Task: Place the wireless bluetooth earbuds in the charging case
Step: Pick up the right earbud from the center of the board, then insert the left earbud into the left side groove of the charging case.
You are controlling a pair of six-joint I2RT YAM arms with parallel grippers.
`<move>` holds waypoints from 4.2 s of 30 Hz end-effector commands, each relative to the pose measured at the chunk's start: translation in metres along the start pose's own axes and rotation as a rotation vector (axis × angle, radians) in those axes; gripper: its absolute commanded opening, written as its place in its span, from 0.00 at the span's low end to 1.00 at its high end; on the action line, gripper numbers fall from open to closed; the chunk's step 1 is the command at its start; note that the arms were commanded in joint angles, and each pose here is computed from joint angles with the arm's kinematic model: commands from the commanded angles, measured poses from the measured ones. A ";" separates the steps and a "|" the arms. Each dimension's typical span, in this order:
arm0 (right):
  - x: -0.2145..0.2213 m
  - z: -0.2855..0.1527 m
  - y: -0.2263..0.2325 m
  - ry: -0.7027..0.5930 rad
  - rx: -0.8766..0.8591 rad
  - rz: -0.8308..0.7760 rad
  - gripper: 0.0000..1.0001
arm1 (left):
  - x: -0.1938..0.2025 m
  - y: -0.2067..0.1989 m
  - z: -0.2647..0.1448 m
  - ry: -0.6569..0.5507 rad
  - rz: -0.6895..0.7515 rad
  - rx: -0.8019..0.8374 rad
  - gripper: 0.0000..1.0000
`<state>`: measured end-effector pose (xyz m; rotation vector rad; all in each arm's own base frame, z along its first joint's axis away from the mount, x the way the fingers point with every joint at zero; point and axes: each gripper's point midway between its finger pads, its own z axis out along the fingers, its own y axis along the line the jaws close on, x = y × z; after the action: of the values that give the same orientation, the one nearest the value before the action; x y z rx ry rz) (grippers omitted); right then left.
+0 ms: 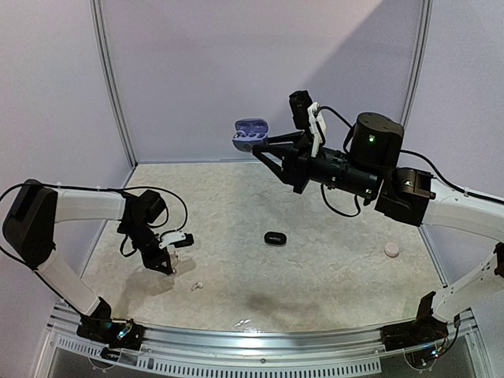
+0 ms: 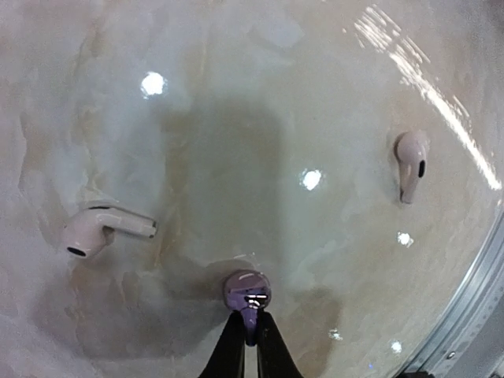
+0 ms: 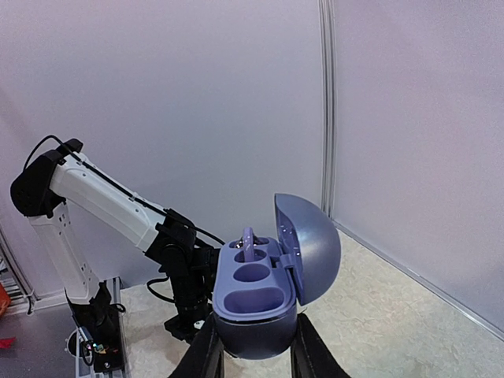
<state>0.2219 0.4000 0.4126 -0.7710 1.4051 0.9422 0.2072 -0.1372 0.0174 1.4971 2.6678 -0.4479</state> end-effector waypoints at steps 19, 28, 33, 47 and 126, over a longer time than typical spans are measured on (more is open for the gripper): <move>0.014 -0.004 0.005 -0.011 -0.048 -0.067 0.00 | -0.071 -0.014 -0.135 -0.177 0.177 -0.077 0.00; 0.058 0.010 0.027 -0.031 -0.214 -0.212 0.00 | -0.108 -0.075 -0.253 -0.437 0.344 -0.097 0.00; 0.080 0.035 0.036 0.023 -0.291 -0.207 0.00 | -0.115 -0.111 -0.288 -0.504 0.437 -0.093 0.00; 0.101 0.067 0.061 0.047 -0.458 -0.201 0.00 | -0.123 -0.179 -0.281 -0.411 0.582 -0.001 0.00; 0.072 0.068 0.063 -0.027 -0.390 -0.369 0.00 | -0.115 -0.156 -0.236 -0.200 0.609 -0.099 0.01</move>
<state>0.1980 0.4970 0.3178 -1.2983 1.1062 0.9376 0.1928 -0.2812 0.3377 1.8059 1.7016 -0.3978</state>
